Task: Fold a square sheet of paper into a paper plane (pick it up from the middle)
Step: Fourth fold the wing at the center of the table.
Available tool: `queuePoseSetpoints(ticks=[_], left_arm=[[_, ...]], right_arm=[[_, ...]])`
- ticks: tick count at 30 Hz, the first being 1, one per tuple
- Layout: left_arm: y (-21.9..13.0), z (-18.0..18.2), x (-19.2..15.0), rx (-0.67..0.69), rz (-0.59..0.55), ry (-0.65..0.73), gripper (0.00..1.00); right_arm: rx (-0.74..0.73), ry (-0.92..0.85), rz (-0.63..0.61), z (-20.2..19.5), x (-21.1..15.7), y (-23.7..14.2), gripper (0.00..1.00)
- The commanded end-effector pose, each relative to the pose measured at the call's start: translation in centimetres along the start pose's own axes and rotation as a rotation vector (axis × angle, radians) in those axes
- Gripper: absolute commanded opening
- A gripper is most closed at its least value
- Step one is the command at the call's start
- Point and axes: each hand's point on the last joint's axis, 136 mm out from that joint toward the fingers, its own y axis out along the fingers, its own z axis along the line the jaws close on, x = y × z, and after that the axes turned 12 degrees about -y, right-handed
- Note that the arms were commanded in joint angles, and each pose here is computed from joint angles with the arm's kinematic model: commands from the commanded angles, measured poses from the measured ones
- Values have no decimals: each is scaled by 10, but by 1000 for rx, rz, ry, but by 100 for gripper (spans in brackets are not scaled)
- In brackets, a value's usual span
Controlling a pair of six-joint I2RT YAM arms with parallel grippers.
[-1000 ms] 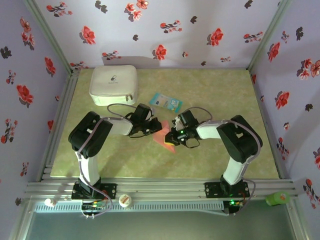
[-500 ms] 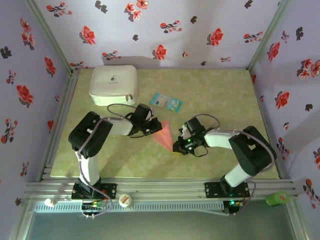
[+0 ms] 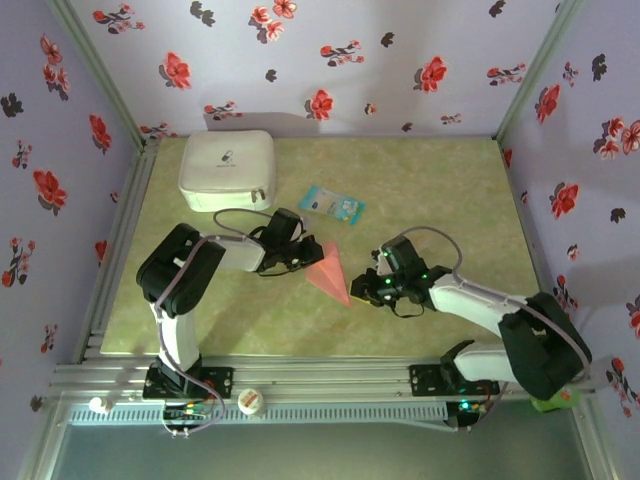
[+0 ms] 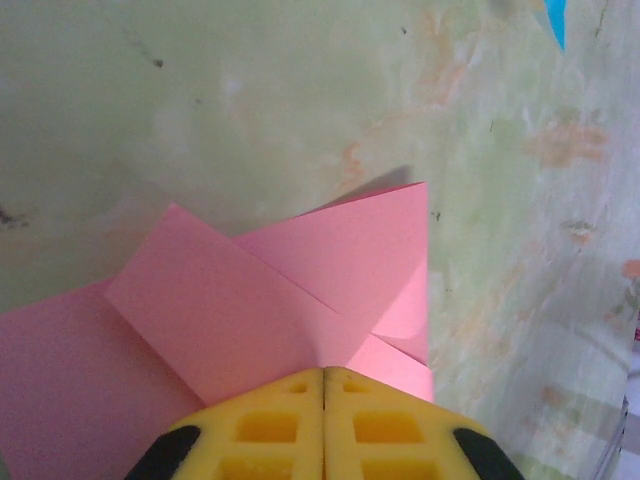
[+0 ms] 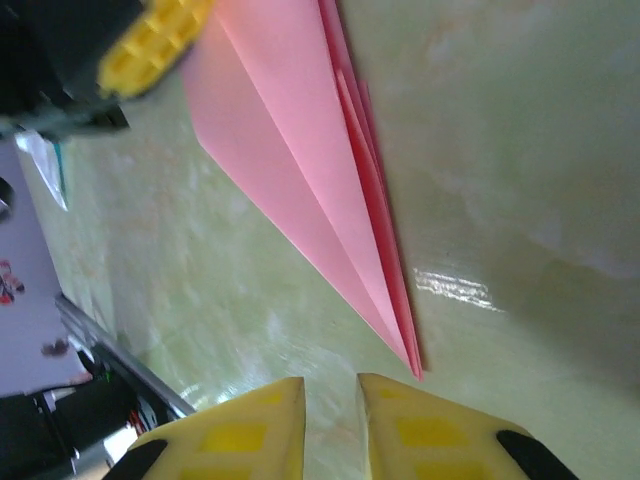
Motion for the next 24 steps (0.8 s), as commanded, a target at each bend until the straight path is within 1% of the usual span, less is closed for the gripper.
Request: queuePoseSetpoints(ticks=[1,3,8,11,13,16,19,24], left_arm=[[0,52,-17,163,24,-66,8],[0,53,-16,160,19,-74,8],[-1,51,-17,153,21,-73,8],[-1,51,-18,161,28,-69,8],[-2,50,-17,166,33,-64,8],[-1,49,-17,171,39,-56,8],[1,47,-17,161,45,-58,7],[1,46,-17,156,43,-70,7]], right_arm=[[-81,4,-76,-4,16,-12,23],[-90,10,-79,-4,18,-14,23],[-51,66,-56,0,17,-8,25],[-48,107,-25,-3,12,-1,26],[-83,145,17,-11,5,2,26],[-44,168,54,-9,0,11,26],[-44,207,79,-13,-4,17,26],[-24,231,66,-12,-4,19,26]])
